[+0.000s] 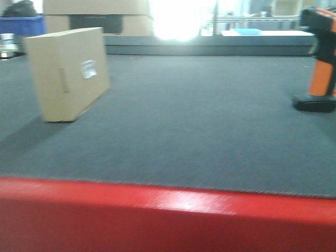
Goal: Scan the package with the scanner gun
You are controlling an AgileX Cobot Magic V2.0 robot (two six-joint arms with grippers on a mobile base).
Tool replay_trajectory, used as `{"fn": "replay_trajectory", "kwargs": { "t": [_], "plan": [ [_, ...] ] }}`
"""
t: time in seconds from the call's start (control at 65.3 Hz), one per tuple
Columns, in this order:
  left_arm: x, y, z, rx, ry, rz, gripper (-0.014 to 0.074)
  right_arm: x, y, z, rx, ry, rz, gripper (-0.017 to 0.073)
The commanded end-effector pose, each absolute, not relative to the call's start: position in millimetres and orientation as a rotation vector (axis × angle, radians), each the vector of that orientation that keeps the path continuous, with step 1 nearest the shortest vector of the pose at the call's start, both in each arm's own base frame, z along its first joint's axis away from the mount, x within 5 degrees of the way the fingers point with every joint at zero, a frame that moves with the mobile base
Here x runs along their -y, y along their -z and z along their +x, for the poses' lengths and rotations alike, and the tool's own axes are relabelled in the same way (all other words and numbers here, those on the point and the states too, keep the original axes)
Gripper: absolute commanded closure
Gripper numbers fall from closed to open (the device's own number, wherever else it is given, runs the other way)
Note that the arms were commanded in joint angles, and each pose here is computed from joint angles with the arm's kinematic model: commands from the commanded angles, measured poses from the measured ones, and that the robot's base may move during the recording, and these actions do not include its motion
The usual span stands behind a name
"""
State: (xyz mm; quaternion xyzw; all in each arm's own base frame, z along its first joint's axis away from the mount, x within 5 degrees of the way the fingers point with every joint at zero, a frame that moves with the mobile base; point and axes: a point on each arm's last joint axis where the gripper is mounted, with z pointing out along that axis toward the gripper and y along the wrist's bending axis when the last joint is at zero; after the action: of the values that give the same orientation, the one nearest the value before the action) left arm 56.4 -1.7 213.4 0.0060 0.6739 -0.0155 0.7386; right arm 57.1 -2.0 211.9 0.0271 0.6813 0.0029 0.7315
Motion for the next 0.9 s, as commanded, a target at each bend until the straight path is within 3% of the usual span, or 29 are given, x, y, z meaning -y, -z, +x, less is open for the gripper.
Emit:
{"fn": "replay_trajectory", "kwargs": {
  "t": [0.0,0.888],
  "plan": [
    [2.0,-215.7,55.9,-1.456,0.039,0.016,0.0704,2.2,-214.3,56.5,-1.473,-0.005,0.062,0.0721],
    [2.0,-215.7,55.9,-1.456,0.039,0.016,0.0704,2.2,-214.3,56.5,-1.473,-0.005,0.062,0.0721]
  ]
}}
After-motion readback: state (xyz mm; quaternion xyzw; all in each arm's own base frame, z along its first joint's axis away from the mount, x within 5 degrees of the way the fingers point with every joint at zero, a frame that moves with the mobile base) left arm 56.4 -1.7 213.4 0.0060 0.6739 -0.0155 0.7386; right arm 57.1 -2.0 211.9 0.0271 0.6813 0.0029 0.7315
